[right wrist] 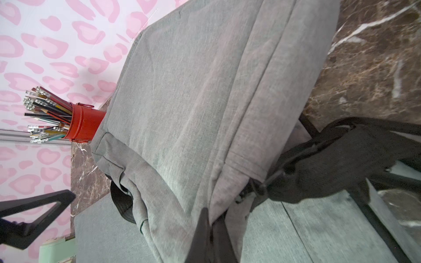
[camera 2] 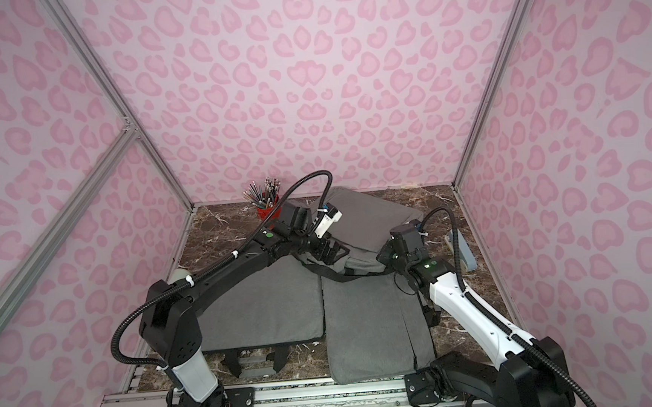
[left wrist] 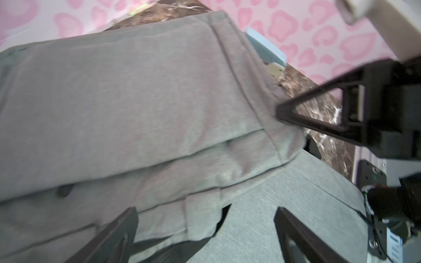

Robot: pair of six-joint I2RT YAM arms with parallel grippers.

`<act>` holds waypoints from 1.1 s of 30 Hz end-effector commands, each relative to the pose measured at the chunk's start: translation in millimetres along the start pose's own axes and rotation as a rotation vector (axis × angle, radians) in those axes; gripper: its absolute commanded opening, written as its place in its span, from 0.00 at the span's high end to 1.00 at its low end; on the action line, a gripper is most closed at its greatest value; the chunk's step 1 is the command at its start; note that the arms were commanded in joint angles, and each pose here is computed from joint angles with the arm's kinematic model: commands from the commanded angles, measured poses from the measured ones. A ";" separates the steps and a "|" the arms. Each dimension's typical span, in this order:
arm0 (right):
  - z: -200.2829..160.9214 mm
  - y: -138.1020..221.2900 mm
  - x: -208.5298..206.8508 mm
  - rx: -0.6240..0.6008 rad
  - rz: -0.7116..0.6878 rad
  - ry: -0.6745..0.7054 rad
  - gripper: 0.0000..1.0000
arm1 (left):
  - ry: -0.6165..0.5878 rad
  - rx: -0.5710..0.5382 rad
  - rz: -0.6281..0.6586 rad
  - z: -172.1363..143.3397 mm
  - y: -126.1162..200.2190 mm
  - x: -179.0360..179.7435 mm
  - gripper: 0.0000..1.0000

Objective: Open the zippered laptop bag and take out the laptop
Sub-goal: Adjust the zippered laptop bag at the center of the board.

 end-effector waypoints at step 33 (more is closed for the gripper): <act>12.0 0.2 3.9 0.029 0.159 0.090 0.73 | -0.328 -0.069 -0.152 15.5 -58.3 -26.8 0.97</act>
Point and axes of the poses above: each gripper's point midway between its finger pads, its own y axis back along the fingers, its own x axis along the line the jaws close on, z = x × y, the point moved 7 cm from there along y, back along the fingers, and after that the axes turned 3 degrees about -y, right-handed, at the moved point
